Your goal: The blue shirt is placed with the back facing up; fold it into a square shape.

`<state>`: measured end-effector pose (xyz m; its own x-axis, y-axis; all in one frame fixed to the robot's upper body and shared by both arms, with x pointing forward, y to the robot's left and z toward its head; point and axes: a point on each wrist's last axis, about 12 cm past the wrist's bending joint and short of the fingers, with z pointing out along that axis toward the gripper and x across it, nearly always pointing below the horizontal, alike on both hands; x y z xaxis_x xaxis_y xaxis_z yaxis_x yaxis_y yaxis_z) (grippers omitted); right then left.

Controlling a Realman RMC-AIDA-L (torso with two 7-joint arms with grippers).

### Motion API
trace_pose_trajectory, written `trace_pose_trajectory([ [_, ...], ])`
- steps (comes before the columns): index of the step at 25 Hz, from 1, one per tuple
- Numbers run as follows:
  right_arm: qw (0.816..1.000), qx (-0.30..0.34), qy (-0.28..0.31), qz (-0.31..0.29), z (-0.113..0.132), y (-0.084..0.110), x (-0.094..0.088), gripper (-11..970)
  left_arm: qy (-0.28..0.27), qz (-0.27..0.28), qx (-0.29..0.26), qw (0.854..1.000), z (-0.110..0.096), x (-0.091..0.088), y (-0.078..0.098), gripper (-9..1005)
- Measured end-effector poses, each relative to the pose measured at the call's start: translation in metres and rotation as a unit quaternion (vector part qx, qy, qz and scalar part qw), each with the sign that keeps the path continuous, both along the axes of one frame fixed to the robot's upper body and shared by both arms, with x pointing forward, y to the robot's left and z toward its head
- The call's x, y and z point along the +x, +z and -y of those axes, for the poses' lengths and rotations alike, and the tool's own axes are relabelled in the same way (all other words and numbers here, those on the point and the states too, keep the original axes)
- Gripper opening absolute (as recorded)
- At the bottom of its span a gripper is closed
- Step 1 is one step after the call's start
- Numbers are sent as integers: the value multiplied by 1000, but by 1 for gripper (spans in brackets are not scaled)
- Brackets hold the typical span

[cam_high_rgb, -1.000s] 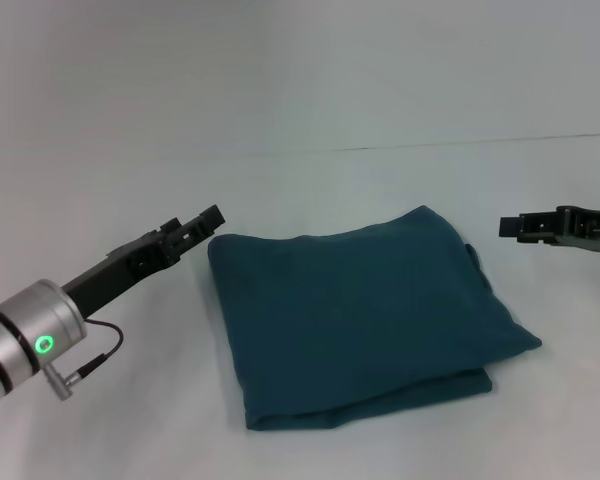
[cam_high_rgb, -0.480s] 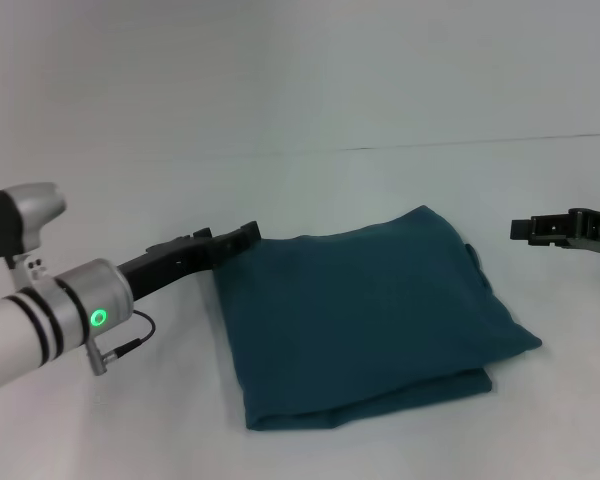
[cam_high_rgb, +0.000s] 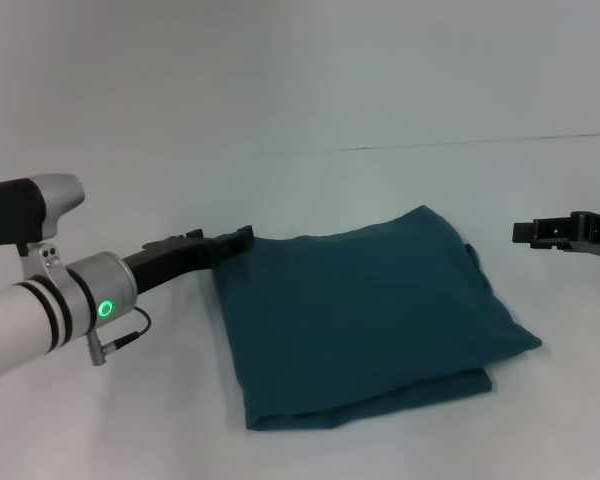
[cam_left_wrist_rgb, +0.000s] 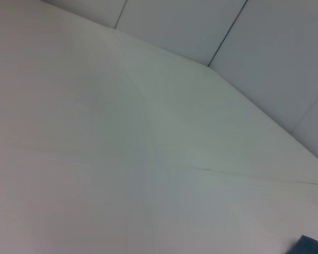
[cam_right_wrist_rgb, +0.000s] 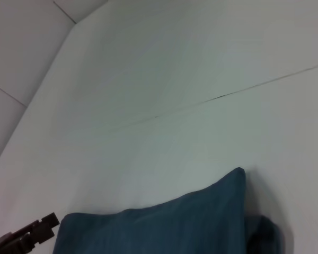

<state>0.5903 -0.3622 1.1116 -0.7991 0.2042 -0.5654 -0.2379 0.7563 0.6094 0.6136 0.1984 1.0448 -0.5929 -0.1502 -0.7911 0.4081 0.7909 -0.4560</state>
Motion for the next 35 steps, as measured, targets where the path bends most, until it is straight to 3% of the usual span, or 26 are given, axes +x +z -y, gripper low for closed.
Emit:
trace_pose_trajectory([
  [7, 1000, 2, -4, -4, 2, -3, -3, 425, 10, -1, 11, 1000, -6, 0, -2, 890],
  [22, 1000, 3, -7, -5, 4, -4, -5, 425, -9, -10, 23, 1000, 4, -3, -6, 891],
  [30, 1000, 2, -11, -6, 5, -5, -5, 424, -47, -6, 47, 998, 14, -3, -5, 789],
  [35, 1000, 3, -10, -6, 4, -6, -6, 425, -43, -3, 33, 999, 13, 0, 1, 605],
])
